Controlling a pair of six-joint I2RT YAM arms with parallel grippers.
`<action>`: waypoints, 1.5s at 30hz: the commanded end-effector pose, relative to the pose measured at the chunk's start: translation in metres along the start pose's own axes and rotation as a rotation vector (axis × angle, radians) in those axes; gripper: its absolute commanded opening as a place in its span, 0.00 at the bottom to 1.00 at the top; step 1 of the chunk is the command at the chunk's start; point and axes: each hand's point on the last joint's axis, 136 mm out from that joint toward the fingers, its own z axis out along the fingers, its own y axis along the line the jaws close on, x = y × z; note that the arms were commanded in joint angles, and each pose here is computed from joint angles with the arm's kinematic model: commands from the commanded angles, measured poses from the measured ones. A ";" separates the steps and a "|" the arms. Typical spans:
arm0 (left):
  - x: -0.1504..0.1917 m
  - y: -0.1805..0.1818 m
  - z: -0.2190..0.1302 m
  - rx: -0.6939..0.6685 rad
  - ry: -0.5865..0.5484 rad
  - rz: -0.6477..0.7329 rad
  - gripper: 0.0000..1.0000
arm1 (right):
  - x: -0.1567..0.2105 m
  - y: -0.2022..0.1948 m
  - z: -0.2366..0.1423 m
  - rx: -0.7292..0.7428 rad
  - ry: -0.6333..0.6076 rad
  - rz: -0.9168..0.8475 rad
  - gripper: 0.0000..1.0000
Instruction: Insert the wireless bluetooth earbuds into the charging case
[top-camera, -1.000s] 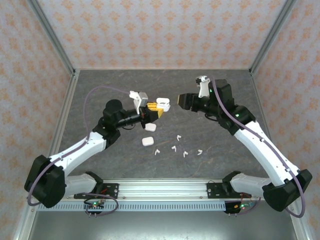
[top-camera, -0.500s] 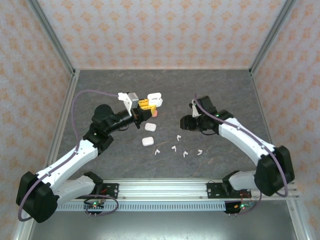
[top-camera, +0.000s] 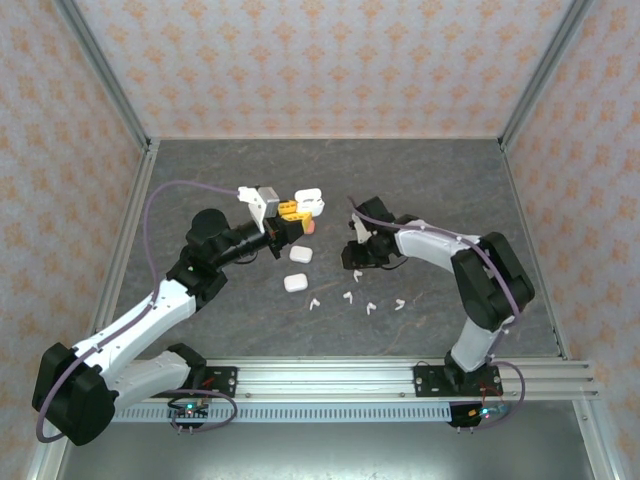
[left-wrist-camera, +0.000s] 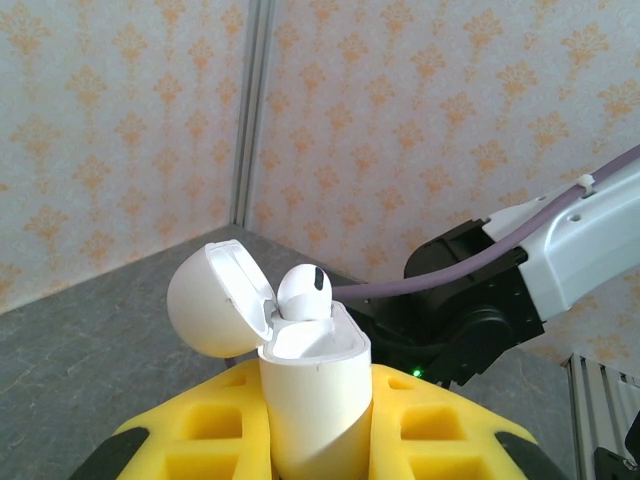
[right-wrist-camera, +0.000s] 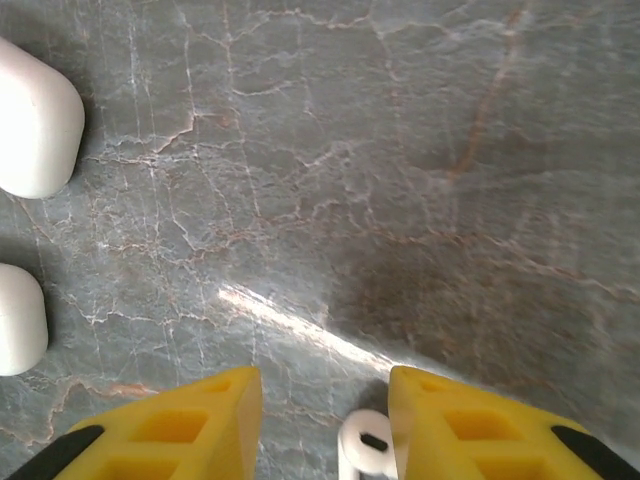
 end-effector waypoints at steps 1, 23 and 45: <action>-0.002 0.001 -0.002 -0.017 -0.015 0.020 0.00 | -0.008 0.006 0.004 -0.004 -0.004 -0.042 0.38; 0.003 0.007 0.002 -0.035 -0.001 0.004 0.00 | 0.033 -0.017 0.000 0.096 0.124 -0.033 0.35; 0.008 0.008 0.000 -0.047 0.010 0.002 0.00 | 0.031 -0.019 0.001 0.100 0.089 -0.022 0.21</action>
